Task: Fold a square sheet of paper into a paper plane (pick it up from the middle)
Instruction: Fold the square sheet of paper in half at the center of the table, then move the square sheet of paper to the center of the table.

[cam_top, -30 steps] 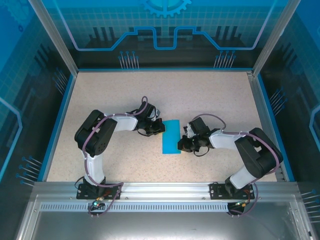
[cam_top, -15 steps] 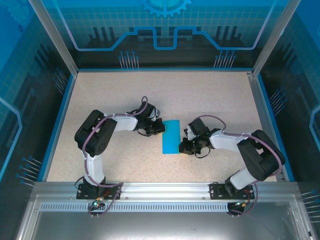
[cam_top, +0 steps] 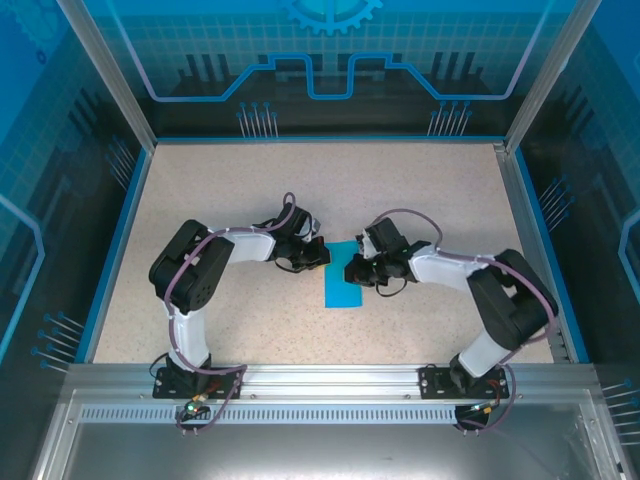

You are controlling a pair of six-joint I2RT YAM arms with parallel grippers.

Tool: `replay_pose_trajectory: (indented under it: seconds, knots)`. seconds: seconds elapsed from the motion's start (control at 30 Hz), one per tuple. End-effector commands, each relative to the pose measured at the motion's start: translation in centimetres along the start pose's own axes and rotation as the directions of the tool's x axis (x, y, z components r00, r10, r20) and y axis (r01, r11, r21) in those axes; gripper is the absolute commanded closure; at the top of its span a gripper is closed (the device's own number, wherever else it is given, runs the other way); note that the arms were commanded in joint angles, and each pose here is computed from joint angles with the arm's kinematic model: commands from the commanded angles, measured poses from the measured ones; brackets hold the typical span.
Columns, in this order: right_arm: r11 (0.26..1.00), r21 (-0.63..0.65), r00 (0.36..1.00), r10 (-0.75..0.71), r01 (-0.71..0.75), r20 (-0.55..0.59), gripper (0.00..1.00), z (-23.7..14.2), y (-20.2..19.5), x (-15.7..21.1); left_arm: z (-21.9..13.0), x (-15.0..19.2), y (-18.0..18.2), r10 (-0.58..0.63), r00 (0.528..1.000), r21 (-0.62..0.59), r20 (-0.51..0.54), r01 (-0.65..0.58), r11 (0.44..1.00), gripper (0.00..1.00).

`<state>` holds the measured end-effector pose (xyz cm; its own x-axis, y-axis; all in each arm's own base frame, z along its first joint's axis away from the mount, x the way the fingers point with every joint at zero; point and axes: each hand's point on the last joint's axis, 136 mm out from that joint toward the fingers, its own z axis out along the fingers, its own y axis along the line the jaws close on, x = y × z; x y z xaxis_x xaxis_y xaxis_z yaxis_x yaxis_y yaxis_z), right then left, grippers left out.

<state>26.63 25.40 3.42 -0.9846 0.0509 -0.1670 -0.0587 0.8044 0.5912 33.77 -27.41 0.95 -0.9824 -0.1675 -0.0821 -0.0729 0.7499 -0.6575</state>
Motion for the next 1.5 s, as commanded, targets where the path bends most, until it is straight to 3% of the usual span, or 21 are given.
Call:
replay_pose_trajectory:
  seconds: [0.0, 0.27, 0.5, 0.63, 0.8, 0.9, 1.17, 1.3, 1.47]
  knots:
    - [1.000, -0.025, 1.000, -0.008, 0.007, -0.017, 0.90, 1.1, 0.4, -0.5, 0.3, 5.4, 10.1, -0.163, 0.982, -0.369, -0.096, 0.117, 0.922, 1.00]
    - [0.998, 0.055, 0.987, 0.025, -0.017, -0.156, 0.90, 1.9, -3.0, 4.2, 0.3, 5.5, 10.4, -0.173, 0.981, -0.380, -0.090, 0.127, 0.916, 1.00]
    - [0.994, 0.107, 0.961, 0.055, -0.027, -0.270, 0.91, 0.2, -6.1, 9.9, 0.4, 5.5, 10.6, -0.181, 0.980, -0.384, -0.088, 0.134, 0.914, 1.00]
    - [0.993, 0.115, 0.960, 0.055, -0.024, -0.275, 0.91, -0.9, -6.8, 11.5, 0.4, 5.4, 10.4, -0.176, 0.980, -0.378, -0.089, 0.130, 0.916, 1.00]
    - [0.998, 0.065, 0.983, 0.010, 0.002, -0.181, 0.90, -2.1, -4.8, 9.3, 0.5, 4.6, 8.9, -0.143, 0.985, -0.333, -0.093, 0.105, 0.937, 1.00]
    - [0.997, 0.071, 0.995, -0.010, 0.017, -0.102, 0.90, -3.1, -3.4, 7.4, -0.1, 3.2, 5.7, -0.096, 0.991, -0.244, -0.091, 0.071, 0.967, 0.99]
    - [0.976, 0.215, 1.000, -0.022, 0.022, -0.003, 0.90, -4.2, -4.0, 5.5, -4.4, -0.6, -2.8, 0.014, 1.000, -0.057, 0.007, -0.014, 0.998, 0.74]
    - [0.972, 0.232, 1.000, -0.026, 0.025, 0.001, 0.89, -3.7, -3.7, 5.0, -5.9, -0.7, -3.8, 0.015, 0.999, -0.037, 0.047, -0.013, 0.999, 0.66]
    - [0.969, 0.243, 0.998, -0.044, 0.051, -0.036, 0.88, -2.0, -2.9, 4.7, -7.2, -0.2, -3.0, 0.005, 0.996, -0.061, 0.089, 0.001, 0.998, 0.64]
